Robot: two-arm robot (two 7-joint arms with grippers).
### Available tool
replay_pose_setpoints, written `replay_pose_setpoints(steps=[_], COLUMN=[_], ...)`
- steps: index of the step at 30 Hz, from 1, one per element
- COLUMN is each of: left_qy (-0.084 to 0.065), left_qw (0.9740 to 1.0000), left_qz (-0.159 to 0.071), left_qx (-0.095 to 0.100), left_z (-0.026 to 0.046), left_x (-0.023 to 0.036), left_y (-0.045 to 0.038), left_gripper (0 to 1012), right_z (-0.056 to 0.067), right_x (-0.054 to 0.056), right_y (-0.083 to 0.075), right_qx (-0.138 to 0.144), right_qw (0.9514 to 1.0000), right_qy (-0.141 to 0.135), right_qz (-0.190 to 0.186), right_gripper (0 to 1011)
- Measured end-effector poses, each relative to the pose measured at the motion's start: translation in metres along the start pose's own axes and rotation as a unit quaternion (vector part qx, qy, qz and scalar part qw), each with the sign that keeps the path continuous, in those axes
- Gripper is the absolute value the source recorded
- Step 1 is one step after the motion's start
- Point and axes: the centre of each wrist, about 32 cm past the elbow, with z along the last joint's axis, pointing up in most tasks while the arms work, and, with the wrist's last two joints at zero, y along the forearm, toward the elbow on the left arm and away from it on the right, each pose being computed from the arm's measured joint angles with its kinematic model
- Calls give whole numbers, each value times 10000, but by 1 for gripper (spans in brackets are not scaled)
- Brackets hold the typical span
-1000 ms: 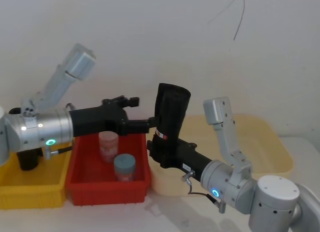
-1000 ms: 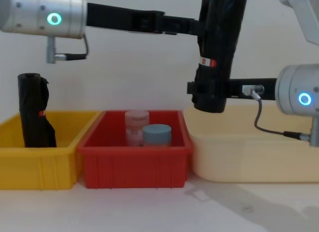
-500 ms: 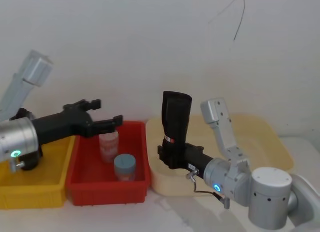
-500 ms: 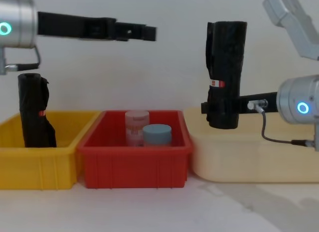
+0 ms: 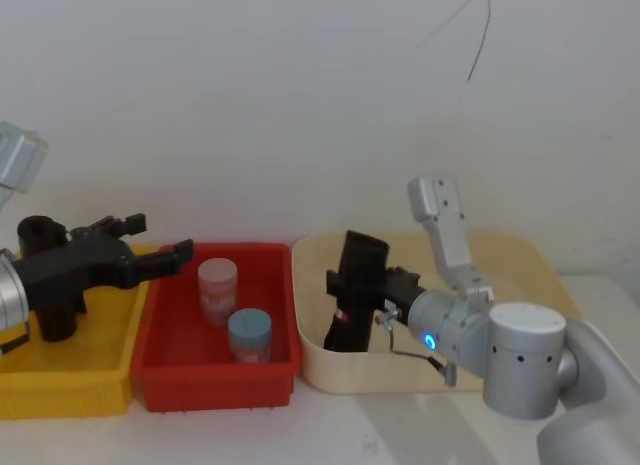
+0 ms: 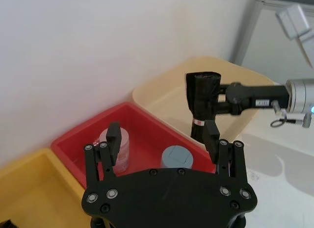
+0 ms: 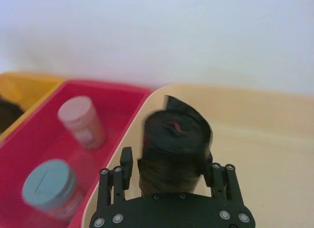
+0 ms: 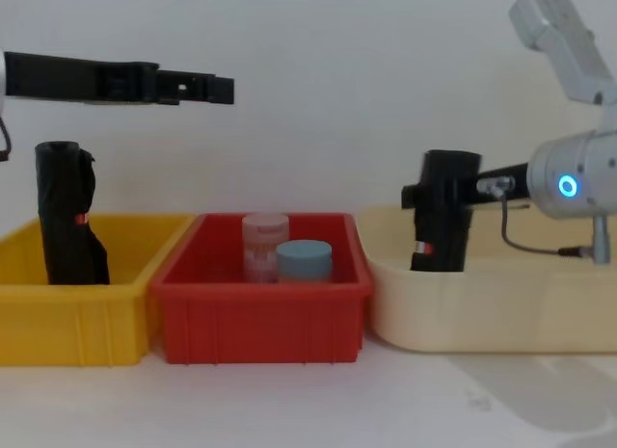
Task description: Pick up the garbage bag with the one hand and transfer it to the other hand.
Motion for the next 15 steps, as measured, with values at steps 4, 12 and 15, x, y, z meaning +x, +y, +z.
replay_pose_setpoints(steps=[4,12,15], left_qy=[32,64,74], left_qw=[9999,9998,9997], left_qz=[96,193,224], left_qx=[13,24,29], left_z=[-26,-50,-58], left_x=[12,24,28], left_y=[49,99,115], left_gripper=[1002,1001,1001], right_z=[77,232,294], right_x=[23,71,92], right_y=[22,6,-19], right_qx=[68,313,467], right_qw=[9998,9985,9973], right_qy=[101,197,158], right_qz=[-141,-401,-535], right_gripper=[912,1001,1001])
